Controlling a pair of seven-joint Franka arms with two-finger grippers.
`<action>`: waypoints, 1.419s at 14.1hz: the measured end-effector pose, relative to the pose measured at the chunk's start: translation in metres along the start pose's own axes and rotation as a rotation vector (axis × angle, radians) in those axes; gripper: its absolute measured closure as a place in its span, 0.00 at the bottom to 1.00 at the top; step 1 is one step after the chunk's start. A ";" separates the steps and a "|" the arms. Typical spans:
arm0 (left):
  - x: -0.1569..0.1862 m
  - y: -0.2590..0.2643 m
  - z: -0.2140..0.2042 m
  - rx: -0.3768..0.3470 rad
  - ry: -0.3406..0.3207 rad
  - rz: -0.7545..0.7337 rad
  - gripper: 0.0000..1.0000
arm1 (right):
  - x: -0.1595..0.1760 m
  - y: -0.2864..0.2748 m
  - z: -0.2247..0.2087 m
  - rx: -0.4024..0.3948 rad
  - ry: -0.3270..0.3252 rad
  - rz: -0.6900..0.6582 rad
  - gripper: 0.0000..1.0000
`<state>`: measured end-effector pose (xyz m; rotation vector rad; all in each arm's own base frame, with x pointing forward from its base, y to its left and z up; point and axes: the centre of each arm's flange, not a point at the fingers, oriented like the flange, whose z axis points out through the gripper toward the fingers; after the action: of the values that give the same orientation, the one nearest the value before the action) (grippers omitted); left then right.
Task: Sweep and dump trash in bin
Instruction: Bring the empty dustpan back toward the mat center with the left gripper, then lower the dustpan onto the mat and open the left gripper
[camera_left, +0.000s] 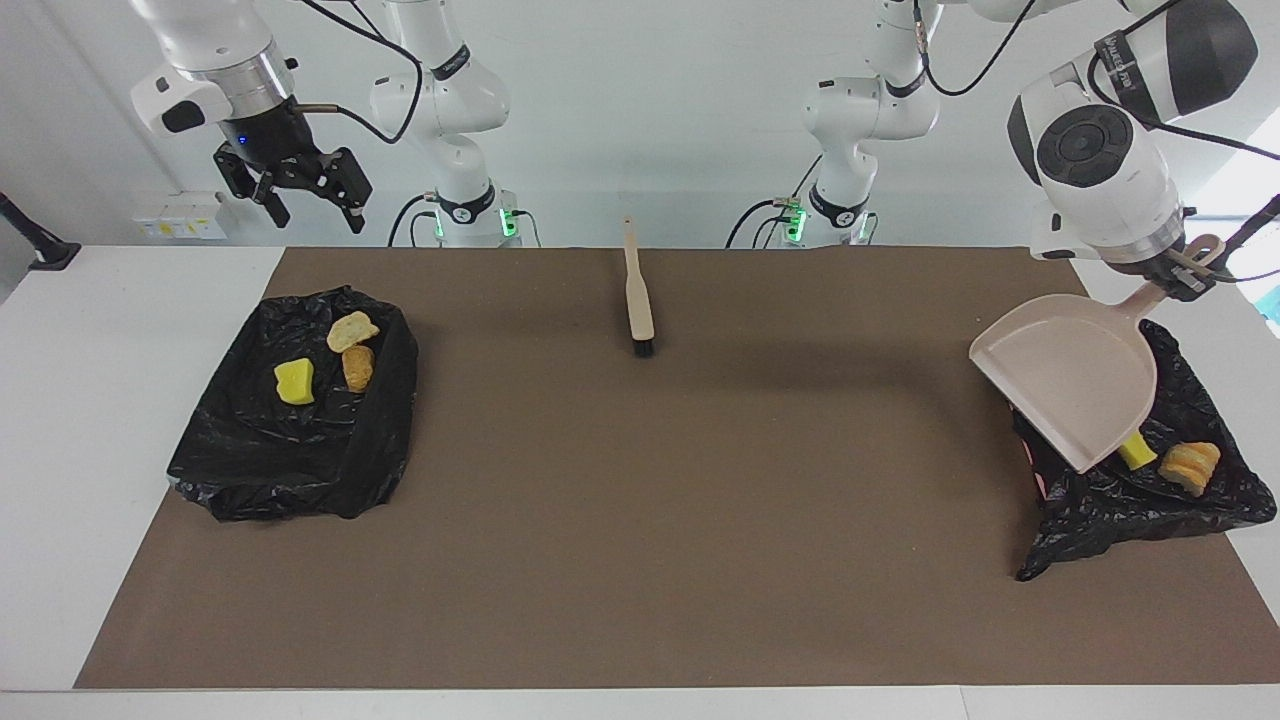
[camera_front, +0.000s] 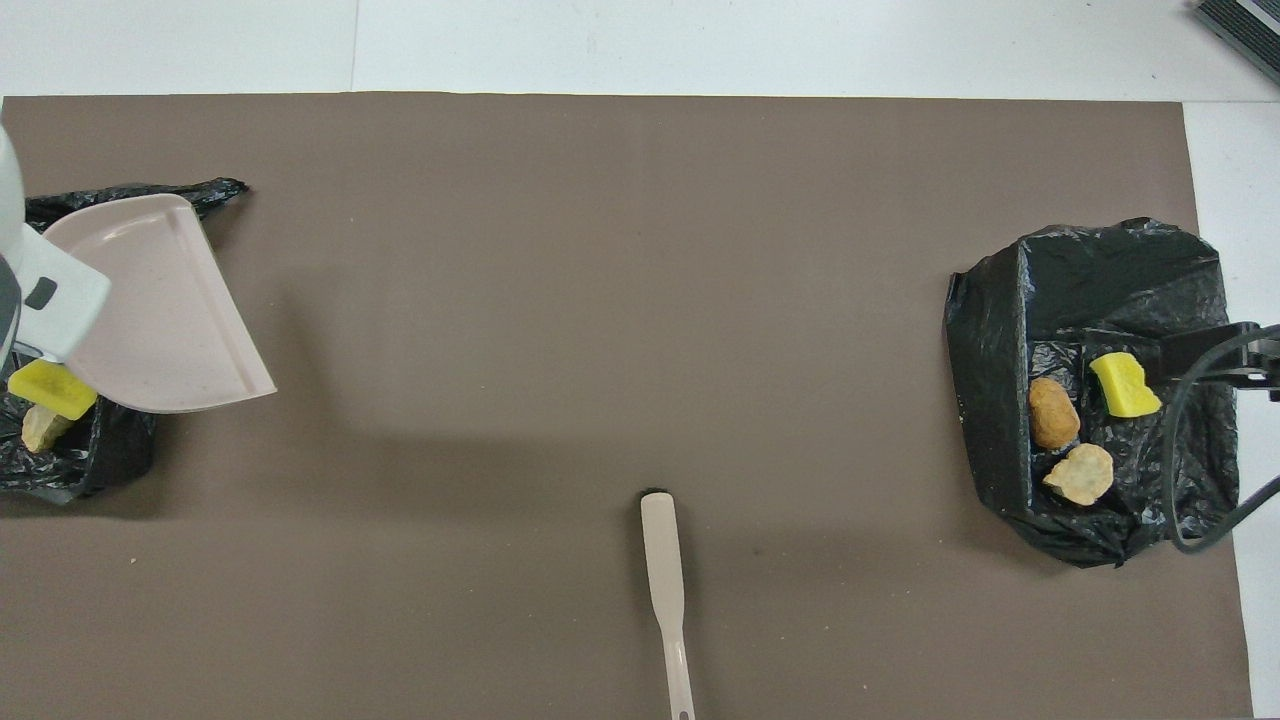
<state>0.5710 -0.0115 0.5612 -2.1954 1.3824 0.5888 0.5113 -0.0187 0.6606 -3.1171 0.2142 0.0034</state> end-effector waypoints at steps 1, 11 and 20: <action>0.008 0.006 -0.002 -0.038 0.056 -0.034 0.69 | 0.000 0.001 0.000 0.000 0.000 0.001 0.00; 0.124 0.096 -0.069 -0.312 0.363 -0.450 0.69 | 0.000 -0.002 0.000 0.000 0.000 -0.003 0.00; 0.315 0.202 -0.091 -0.465 0.340 -0.780 0.69 | 0.000 -0.003 0.000 0.000 0.000 -0.017 0.00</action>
<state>0.5215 -0.3648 0.4163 -3.0425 0.4222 0.2554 0.5114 -0.0159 0.6606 -3.1192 0.1872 0.0029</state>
